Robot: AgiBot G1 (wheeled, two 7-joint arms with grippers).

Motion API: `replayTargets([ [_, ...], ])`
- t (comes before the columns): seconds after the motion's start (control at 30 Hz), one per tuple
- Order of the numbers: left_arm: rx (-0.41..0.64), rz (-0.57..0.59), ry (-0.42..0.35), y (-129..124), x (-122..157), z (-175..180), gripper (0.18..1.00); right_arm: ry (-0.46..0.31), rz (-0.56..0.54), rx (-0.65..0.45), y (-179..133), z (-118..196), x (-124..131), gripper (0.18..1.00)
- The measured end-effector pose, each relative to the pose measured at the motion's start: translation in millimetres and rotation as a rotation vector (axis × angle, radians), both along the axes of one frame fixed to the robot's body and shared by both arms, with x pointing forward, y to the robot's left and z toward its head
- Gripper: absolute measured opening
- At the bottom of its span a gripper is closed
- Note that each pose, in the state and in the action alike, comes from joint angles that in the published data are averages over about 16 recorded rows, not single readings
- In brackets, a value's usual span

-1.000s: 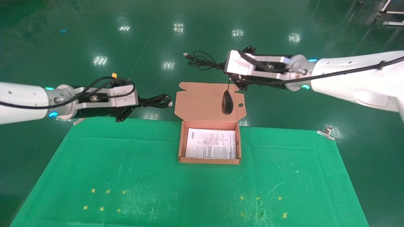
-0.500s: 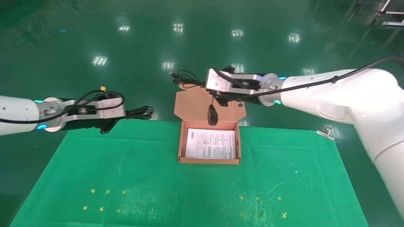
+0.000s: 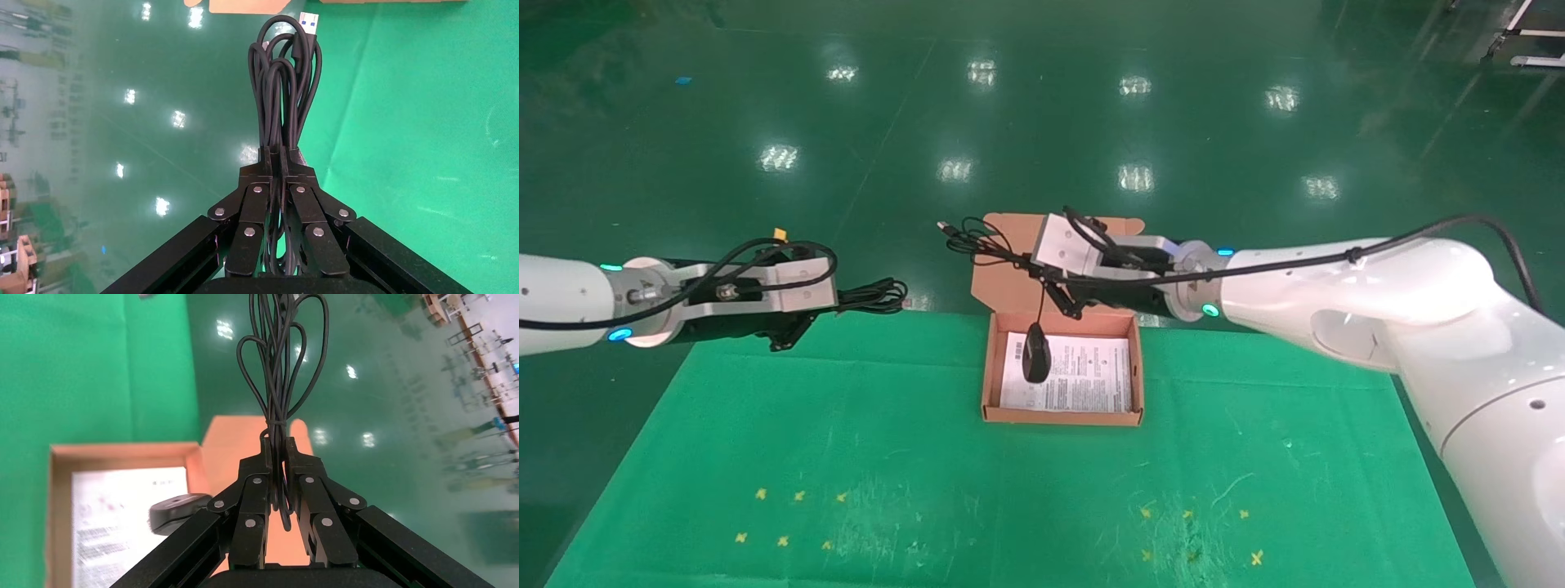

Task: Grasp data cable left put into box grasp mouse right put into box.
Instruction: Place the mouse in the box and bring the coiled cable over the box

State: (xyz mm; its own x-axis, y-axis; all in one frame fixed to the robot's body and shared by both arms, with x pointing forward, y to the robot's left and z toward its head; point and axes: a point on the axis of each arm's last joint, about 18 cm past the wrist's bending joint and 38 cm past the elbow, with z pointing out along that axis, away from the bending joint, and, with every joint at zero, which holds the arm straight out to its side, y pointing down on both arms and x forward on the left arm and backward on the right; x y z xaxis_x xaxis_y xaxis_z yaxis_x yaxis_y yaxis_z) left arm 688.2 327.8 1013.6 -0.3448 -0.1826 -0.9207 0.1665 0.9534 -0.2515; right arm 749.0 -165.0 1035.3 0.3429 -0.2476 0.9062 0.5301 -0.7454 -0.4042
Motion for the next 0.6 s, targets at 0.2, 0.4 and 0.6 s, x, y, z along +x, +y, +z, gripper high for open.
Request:
replayTargets([
  [0.2,0.000,0.004,-0.001,-0.9,-1.3,-0.3,0.199,0.076,-0.017,0.065,-4.2,-27.0,6.7,0.214],
  [0.4,0.000,0.005,-0.001,-1.2,-1.9,-0.5,0.199,0.149,-0.067,0.112,-14.6,-55.5,14.5,0.214],
  [0.6,0.000,0.006,-0.002,-1.4,-2.1,-0.6,0.199,0.199,-0.119,0.126,-22.0,-80.1,20.5,0.214],
])
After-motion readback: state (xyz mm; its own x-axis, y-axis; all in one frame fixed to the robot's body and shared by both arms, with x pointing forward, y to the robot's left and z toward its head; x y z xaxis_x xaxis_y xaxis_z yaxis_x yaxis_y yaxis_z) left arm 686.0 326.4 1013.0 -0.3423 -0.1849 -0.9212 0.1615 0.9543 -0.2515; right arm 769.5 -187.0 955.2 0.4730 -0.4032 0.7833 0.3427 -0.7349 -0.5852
